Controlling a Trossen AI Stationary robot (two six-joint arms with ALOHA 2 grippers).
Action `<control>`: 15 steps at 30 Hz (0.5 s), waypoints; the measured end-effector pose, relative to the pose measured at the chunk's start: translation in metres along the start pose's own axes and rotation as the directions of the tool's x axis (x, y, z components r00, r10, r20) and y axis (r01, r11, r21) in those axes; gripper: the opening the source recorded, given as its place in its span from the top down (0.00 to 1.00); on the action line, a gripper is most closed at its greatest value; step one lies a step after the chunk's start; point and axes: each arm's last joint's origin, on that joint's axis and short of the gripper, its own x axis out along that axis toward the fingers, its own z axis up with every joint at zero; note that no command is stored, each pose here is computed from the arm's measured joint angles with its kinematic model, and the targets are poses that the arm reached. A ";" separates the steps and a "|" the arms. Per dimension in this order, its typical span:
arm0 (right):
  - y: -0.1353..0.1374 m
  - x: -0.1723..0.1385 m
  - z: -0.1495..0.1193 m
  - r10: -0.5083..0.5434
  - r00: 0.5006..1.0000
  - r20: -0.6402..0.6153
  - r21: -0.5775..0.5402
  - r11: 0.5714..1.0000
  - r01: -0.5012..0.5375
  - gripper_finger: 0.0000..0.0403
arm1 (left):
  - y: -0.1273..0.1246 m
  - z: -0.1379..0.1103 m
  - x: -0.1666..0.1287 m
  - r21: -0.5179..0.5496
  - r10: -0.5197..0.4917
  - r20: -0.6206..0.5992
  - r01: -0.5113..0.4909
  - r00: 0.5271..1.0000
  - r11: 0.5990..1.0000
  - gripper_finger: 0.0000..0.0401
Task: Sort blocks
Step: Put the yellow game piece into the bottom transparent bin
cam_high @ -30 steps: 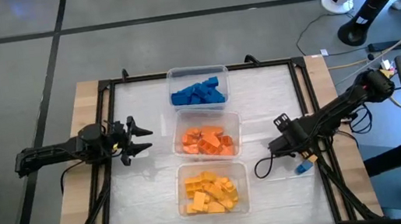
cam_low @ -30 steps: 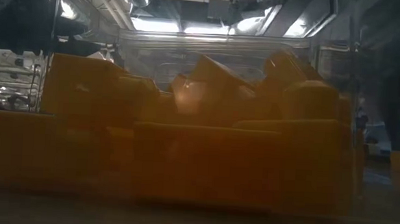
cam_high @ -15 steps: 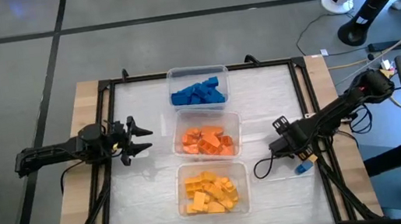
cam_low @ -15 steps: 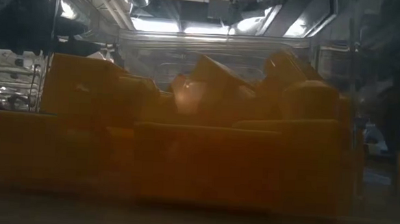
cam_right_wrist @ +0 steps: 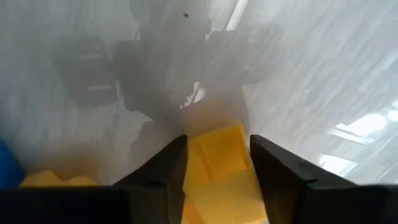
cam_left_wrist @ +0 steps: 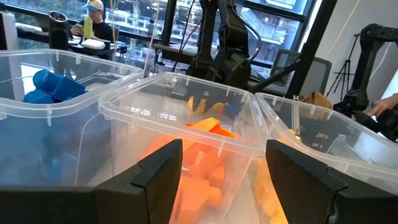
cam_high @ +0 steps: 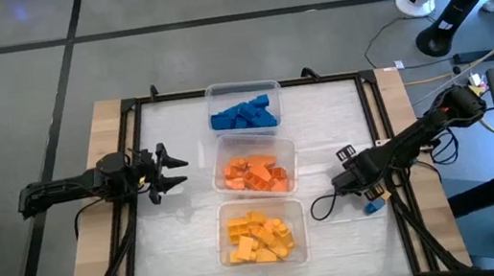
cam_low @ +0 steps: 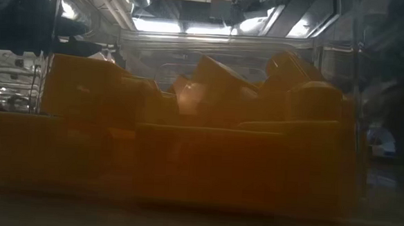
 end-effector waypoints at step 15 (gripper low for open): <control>-0.007 -0.056 0.024 0.001 0.996 0.084 0.032 0.999 -0.004 0.65 | 0.000 0.000 0.000 -0.003 0.000 0.000 0.000 1.000 1.000 0.45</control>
